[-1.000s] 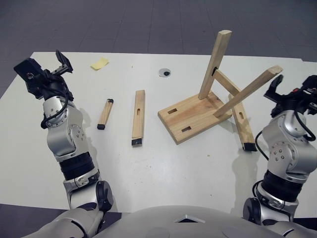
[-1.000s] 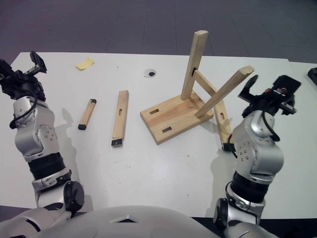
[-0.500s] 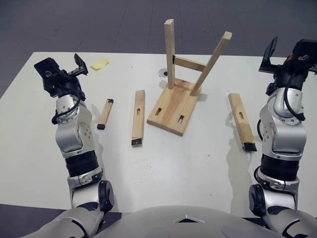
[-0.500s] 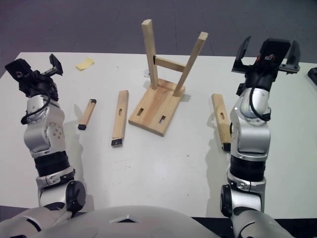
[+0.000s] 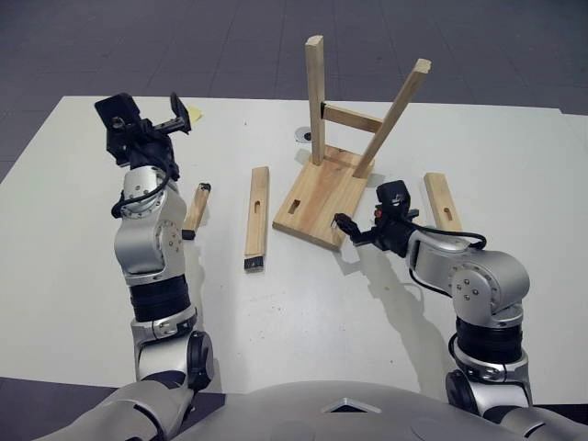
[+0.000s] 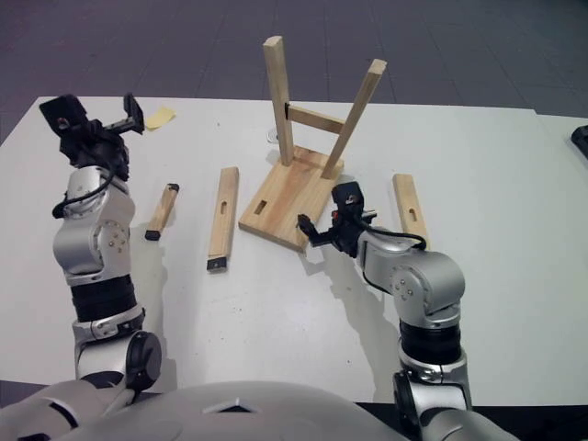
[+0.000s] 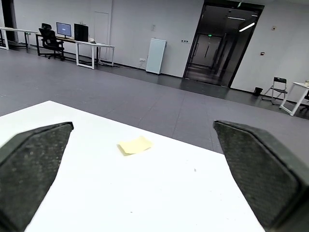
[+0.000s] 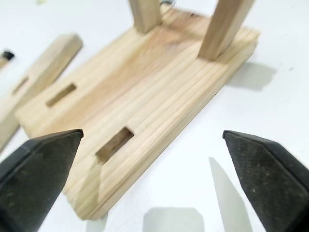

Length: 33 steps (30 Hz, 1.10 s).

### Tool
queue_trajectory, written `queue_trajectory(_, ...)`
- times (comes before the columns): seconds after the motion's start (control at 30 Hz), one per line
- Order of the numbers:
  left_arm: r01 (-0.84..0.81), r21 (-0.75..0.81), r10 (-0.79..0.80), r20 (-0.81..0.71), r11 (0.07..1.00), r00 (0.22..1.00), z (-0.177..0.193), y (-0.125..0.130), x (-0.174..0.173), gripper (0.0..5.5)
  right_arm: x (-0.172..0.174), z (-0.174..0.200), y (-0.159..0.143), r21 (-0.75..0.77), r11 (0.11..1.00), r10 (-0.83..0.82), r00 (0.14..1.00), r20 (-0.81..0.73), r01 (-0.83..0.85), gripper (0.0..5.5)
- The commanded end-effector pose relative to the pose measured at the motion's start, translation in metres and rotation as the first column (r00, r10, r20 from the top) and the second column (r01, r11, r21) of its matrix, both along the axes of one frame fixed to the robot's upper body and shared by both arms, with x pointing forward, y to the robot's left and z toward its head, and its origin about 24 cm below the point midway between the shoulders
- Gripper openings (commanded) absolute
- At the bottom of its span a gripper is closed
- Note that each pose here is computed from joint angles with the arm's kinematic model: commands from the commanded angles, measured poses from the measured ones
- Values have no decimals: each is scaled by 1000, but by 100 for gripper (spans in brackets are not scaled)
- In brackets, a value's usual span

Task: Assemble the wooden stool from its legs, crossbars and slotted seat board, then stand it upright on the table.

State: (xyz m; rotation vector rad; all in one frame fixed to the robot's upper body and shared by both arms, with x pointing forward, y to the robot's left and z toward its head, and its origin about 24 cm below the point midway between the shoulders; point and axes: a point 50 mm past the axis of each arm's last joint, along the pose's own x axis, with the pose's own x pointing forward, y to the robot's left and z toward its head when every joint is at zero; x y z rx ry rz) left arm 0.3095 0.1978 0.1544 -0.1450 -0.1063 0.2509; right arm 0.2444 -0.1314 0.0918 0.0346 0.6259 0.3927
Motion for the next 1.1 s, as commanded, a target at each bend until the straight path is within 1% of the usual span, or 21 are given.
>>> queue_trajectory(0.03,24,33,-22,-48,999,999,-8,-13,-2,540,1,-6,-1,-101,995,-2,1000,-18,0,536)
queue_trajectory(0.1,17,51,-14,-65,999,998,-11,-14,-2,540,3,-7,-4,-154,988,-14,1000,-6,13,536)
queue_trajectory(0.27,-5,49,9,-80,999,997,-14,-10,-2,540,10,-9,-3,-212,977,-22,999,36,30,536)
queue_trajectory(0.4,-16,49,20,-81,999,997,-14,-8,-1,540,13,-6,-1,-189,981,-29,998,53,38,536)
queue_trajectory(0.57,-50,63,56,-101,997,993,-18,-1,-2,540,17,-12,4,-162,986,-31,999,36,36,536)
queue_trajectory(0.6,-44,72,52,-104,996,993,-18,-2,-2,540,16,-14,3,-168,985,-35,999,26,39,536)
queue_trajectory(0.73,-42,103,56,-134,994,989,-23,0,-3,540,15,-24,-2,-268,962,-42,999,18,45,536)
queue_trajectory(0.93,-56,120,79,-196,991,978,-32,9,-7,540,13,-25,-13,-291,954,-65,998,9,65,536)
queue_trajectory(1.1,-59,122,84,-216,991,973,-35,10,-9,540,12,-25,-18,-298,952,-70,998,-3,66,536)
